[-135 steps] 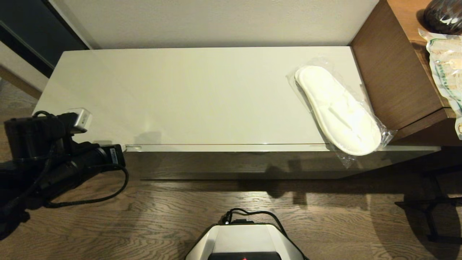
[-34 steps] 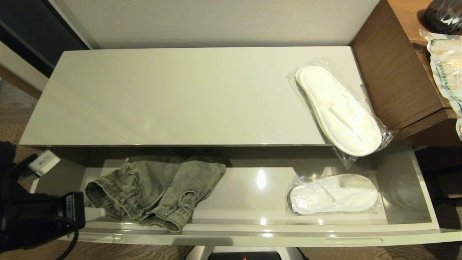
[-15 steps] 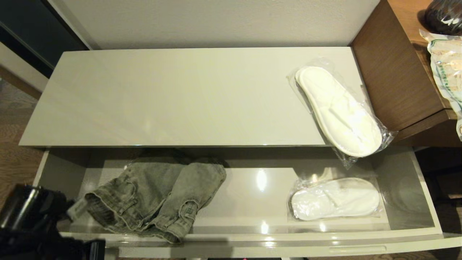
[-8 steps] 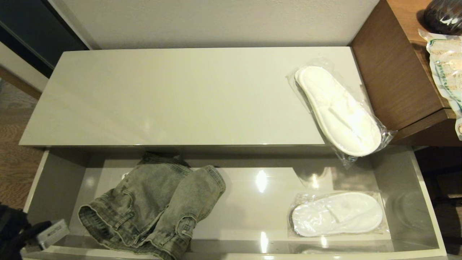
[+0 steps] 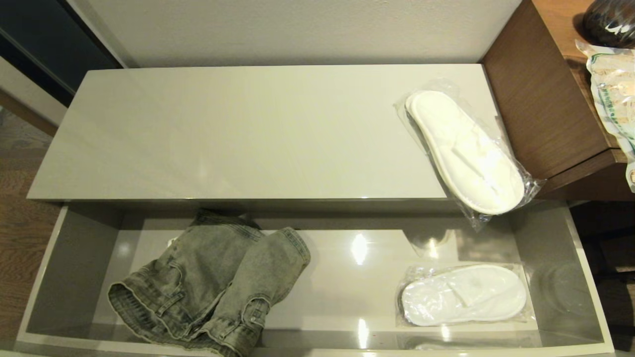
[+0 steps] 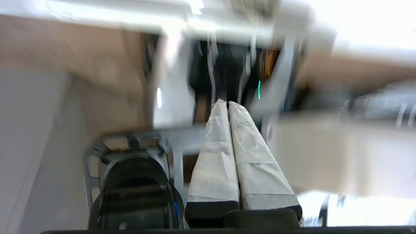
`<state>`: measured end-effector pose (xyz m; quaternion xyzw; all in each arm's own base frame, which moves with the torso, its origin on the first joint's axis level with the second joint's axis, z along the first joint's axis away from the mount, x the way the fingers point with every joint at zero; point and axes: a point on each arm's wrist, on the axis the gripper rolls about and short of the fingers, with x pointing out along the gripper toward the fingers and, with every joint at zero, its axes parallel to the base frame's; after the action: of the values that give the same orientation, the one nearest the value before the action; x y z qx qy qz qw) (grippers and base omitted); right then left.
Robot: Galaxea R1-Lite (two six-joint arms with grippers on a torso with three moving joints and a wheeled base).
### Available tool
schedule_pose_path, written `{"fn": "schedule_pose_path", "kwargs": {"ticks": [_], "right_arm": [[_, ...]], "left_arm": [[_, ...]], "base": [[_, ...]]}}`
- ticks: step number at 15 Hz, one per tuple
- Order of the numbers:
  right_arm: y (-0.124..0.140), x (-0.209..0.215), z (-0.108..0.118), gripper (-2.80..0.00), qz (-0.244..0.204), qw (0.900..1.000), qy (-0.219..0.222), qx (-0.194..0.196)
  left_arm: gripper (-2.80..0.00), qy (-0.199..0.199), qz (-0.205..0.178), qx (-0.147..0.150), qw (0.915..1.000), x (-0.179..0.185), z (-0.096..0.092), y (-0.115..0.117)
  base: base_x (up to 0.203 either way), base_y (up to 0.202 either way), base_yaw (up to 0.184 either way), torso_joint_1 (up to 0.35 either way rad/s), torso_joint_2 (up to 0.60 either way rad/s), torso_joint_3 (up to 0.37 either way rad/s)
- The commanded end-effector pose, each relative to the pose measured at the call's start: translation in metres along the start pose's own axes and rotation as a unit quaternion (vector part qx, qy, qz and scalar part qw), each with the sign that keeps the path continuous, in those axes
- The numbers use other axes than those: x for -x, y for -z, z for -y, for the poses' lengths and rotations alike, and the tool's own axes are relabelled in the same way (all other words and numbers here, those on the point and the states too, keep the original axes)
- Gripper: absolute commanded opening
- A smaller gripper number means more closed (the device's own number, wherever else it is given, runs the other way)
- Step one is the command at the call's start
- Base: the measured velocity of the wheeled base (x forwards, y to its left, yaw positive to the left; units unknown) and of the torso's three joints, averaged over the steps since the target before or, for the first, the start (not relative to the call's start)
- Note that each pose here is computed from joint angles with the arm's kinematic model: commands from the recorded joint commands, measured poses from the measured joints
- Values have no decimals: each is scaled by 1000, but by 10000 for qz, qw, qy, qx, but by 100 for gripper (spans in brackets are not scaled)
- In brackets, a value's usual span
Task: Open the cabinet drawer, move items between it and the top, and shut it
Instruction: Pick up the disposable slippers on the table
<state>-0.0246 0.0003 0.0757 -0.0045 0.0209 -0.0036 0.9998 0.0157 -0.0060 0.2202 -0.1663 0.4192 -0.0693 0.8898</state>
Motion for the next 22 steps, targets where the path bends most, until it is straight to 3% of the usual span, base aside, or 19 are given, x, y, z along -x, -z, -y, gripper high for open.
{"fn": "schedule_pose_path", "kwargs": {"ticks": [1,2,4,6,9,12,13,15,17,18,20,22], "right_arm": [[0,0,0,-280,-6,10000,-7,0],[0,0,0,-280,-6,10000,-7,0],[0,0,0,-280,-6,10000,-7,8],[0,0,0,-280,-2,10000,-7,20],[0,0,0,-280,-14,10000,1,0],[0,0,0,-280,-14,10000,1,0],[0,0,0,-280,-6,10000,1,0],[0,0,0,-280,-6,10000,1,8],[0,0,0,-280,-7,10000,1,0],[0,0,0,-280,-14,10000,1,0],[0,0,0,-280,-10,10000,1,5],[0,0,0,-280,-6,10000,1,8]], "left_arm": [[-280,-165,1447,226,9891,42,7,29],[-280,-267,1777,329,9832,49,11,38],[-280,-331,1971,332,9793,54,13,42],[-280,-365,2281,-272,9726,63,13,55],[-280,-469,2169,-553,9735,52,-4,67],[-280,-423,2096,-668,9746,31,-21,99],[-280,-520,2111,-858,9723,26,-25,106],[-280,-742,2429,-1442,9564,14,-35,131],[-280,-910,2846,-1878,9356,3,-41,137],[-280,-918,3193,-1945,9229,-1,-40,129],[-280,-942,3531,-1933,9105,-12,-41,120],[-280,-1018,3876,-1859,8972,-47,-49,112]], "base": [[0,0,0,0,0,0],[0,0,0,0,0,0],[0,0,0,0,0,0],[0,0,0,0,0,0],[0,0,0,0,0,0],[0,0,0,0,0,0],[0,0,0,0,0,0],[0,0,0,0,0,0],[0,0,0,0,0,0],[0,0,0,0,0,0],[0,0,0,0,0,0],[0,0,0,0,0,0]]}}
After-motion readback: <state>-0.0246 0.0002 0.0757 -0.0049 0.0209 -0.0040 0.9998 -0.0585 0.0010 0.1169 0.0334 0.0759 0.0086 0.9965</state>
